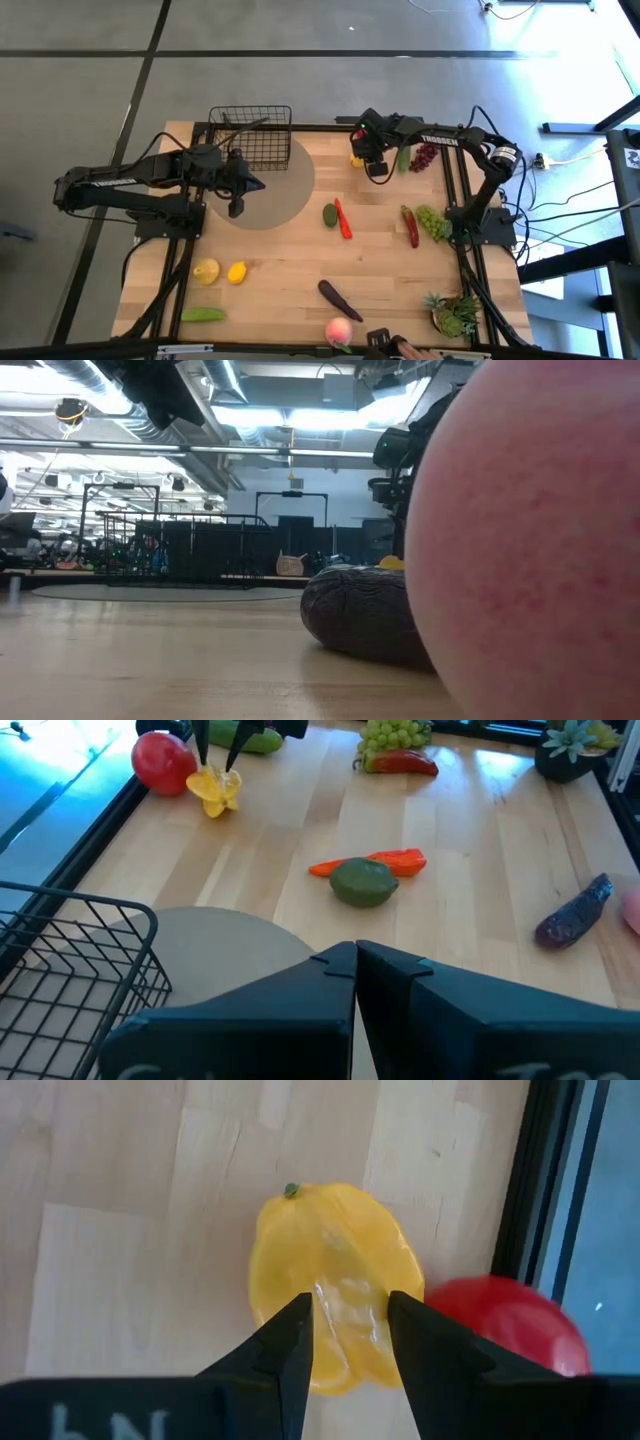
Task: Build produce basket
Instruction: Put the yellow starfruit into the black wire basket
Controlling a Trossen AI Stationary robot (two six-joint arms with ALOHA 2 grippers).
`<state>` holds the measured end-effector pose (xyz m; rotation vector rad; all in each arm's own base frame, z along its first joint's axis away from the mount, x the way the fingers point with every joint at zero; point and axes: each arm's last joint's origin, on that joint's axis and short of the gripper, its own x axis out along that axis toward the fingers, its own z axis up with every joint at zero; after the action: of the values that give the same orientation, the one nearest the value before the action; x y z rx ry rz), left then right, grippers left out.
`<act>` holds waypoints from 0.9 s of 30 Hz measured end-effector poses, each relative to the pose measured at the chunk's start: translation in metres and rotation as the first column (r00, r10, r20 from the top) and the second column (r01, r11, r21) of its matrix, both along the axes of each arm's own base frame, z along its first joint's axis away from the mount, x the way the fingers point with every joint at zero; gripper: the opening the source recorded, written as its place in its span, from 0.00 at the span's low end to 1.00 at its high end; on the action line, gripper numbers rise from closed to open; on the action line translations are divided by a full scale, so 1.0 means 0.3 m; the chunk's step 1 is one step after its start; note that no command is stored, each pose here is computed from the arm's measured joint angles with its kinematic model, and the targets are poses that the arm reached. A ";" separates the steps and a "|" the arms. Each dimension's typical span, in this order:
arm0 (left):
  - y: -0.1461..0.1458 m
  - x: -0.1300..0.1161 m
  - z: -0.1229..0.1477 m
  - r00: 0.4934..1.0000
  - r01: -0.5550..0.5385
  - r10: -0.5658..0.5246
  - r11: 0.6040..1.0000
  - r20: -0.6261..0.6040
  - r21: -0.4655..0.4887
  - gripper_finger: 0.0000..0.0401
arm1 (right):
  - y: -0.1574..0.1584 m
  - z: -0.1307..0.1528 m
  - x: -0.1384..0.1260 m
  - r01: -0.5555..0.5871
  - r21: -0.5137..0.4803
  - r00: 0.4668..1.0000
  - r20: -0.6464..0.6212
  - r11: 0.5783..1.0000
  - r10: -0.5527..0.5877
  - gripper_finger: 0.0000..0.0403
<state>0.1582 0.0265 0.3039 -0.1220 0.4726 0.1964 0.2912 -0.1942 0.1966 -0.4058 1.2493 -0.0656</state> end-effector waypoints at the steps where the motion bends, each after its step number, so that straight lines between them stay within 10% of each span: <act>1: 0.000 0.001 0.001 1.000 -0.004 0.004 1.000 0.005 -0.007 0.00 | 0.000 0.006 0.004 -0.023 -0.010 1.000 -0.002 1.000 0.023 0.34; 27: 0.000 0.000 0.001 1.000 -0.014 0.014 0.999 0.008 -0.030 0.00 | -0.042 -0.064 0.014 -0.058 0.020 0.997 -0.041 0.998 0.059 0.27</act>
<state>0.1583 0.0265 0.3042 -0.1553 0.4662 0.2029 0.2953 -0.2068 0.1775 -0.4286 1.2770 0.0046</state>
